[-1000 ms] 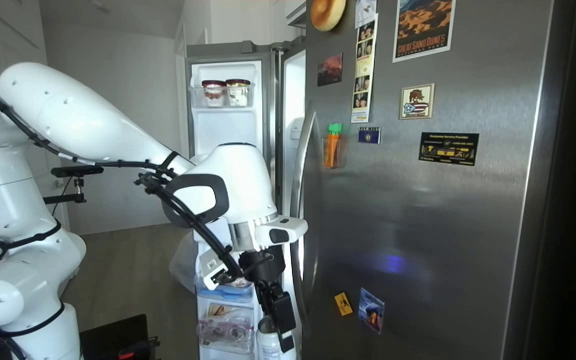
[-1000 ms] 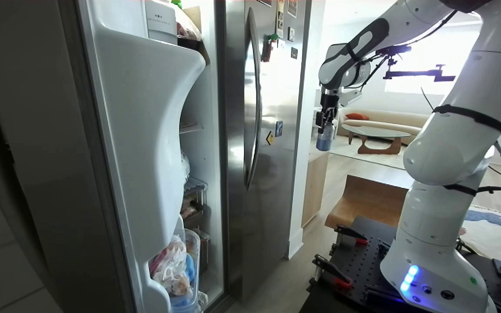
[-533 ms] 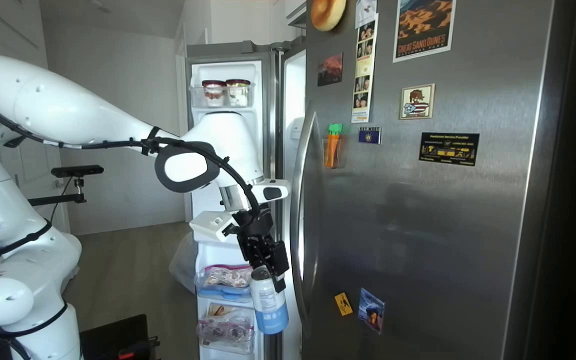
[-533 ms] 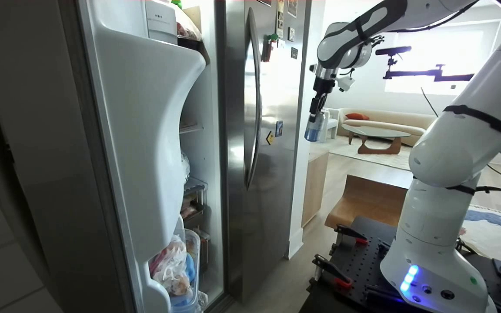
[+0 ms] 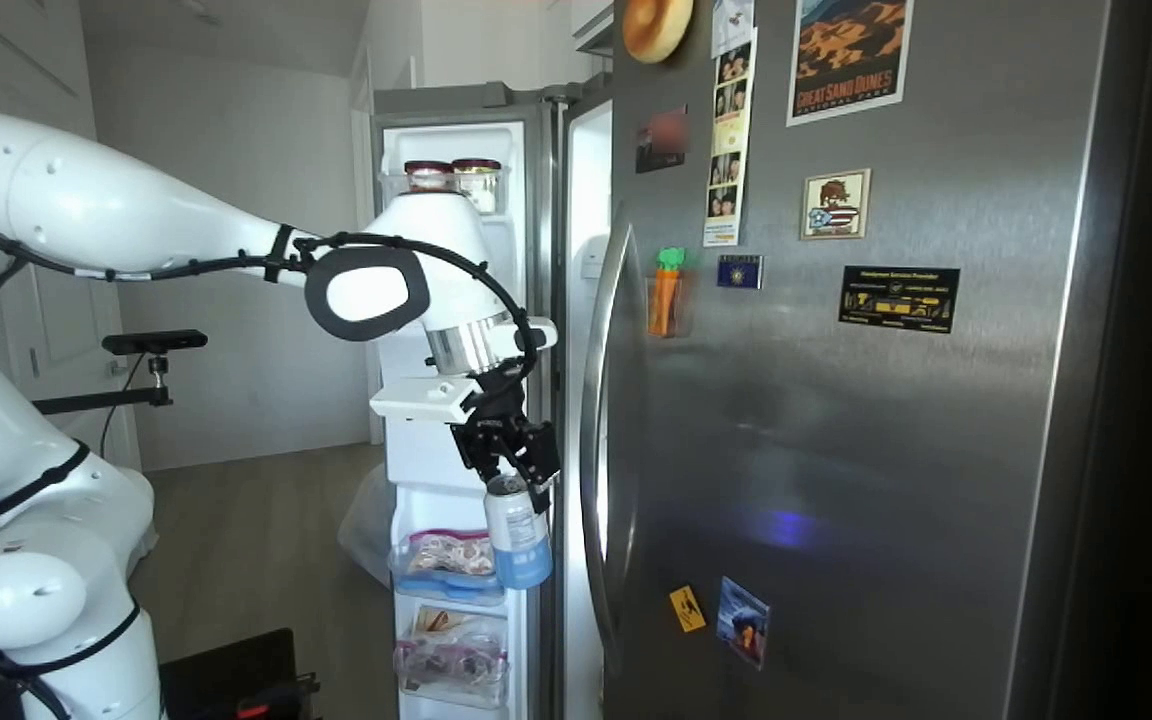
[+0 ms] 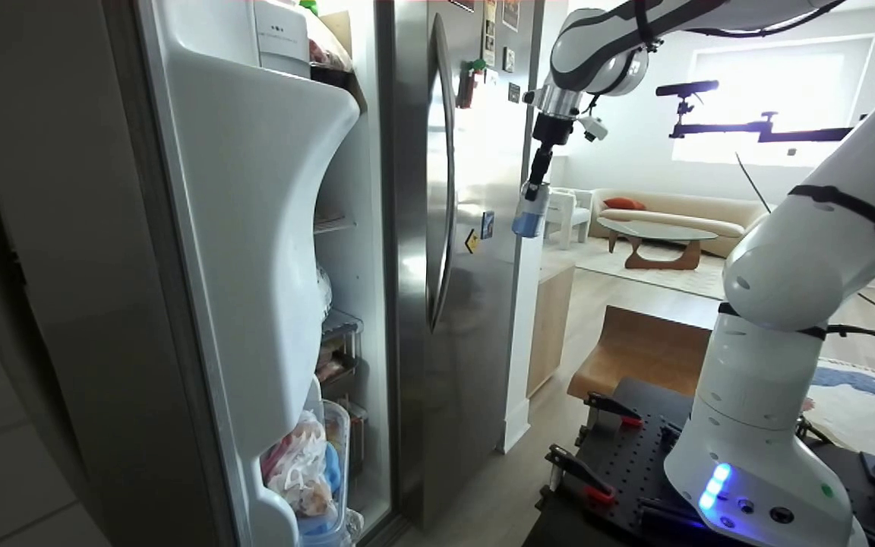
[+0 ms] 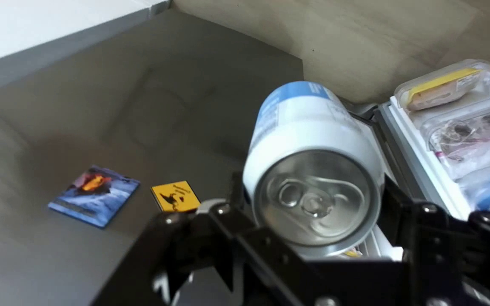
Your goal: Take the can from the chair and put it on the second shelf in the fridge
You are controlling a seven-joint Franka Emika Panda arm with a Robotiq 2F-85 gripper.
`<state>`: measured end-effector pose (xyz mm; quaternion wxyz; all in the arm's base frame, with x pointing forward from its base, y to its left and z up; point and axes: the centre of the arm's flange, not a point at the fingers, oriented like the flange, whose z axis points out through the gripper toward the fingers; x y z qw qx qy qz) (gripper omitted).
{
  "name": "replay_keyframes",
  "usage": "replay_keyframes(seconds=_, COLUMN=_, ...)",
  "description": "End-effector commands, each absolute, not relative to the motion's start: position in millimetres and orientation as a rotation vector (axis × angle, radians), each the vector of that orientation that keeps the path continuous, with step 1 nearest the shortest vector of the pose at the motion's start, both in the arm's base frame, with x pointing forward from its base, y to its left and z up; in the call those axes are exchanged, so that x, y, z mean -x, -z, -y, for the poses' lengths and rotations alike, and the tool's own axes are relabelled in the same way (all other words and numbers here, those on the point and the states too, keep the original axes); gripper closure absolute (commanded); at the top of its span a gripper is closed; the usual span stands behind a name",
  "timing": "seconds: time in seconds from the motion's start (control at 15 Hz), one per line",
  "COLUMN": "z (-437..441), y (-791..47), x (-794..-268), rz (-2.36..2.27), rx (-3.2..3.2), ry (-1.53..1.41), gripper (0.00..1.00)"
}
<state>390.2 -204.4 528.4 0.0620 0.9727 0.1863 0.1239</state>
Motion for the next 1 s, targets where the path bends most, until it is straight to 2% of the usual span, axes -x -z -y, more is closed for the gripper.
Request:
replay_keyframes(seconds=0.0, z=176.1, y=-553.1, x=-391.8, rz=-0.710, rx=-2.916, ry=-0.430, gripper=0.53)
replay_keyframes(seconds=0.93, z=88.0, y=-605.1, x=-394.3, rz=-1.132, rx=-2.724, ry=-0.635, gripper=0.53)
